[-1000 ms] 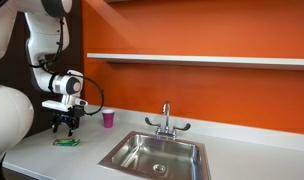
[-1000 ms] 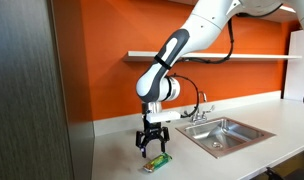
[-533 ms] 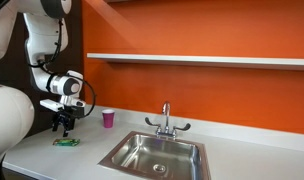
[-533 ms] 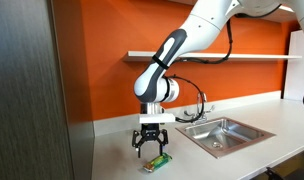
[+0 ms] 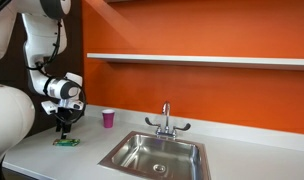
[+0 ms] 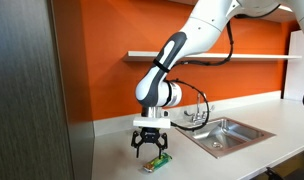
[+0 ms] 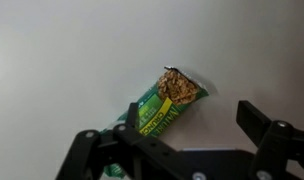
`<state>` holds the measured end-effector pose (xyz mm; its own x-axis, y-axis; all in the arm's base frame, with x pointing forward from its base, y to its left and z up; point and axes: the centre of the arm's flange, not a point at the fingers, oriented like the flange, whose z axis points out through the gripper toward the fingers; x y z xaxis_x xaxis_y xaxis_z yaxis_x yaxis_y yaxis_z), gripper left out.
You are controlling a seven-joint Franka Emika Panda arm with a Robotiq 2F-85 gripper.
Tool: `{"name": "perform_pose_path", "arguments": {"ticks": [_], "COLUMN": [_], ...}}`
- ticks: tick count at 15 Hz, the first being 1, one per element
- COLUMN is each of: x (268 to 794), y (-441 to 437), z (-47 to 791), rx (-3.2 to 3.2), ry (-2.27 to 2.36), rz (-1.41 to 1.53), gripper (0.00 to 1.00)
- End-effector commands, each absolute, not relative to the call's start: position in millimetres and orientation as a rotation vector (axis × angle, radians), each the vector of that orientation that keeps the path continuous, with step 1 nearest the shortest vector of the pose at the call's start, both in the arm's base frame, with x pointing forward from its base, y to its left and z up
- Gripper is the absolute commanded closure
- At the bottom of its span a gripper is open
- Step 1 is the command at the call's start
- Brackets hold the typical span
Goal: Pick up this snack and put it on the shelf
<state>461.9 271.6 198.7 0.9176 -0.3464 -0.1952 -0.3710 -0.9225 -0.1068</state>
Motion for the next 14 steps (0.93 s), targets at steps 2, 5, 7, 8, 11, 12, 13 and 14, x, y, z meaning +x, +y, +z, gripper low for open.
{"name": "perform_pose_path", "arguments": {"ticks": [2,5,7,8,11,12,13,14], "x": [444,434,428,426,419,417,416,415], "y": [268,267,267,268,267,266,266,265], "z": [196,193,191,190,188,188,188,188], "rx": [-2.870,-2.837,-2.818,-2.810,-2.784,-2.777,-2.770,-2.764], "ry": [0.797,0.929,1.001,1.036,1.129,1.158,1.185,1.207], "rz": [0.231,0.240,0.244,0.244,0.232,0.225,0.220,0.216], "gripper": [0.00,0.00,0.00,0.00,0.00,0.00,0.00,0.00]}}
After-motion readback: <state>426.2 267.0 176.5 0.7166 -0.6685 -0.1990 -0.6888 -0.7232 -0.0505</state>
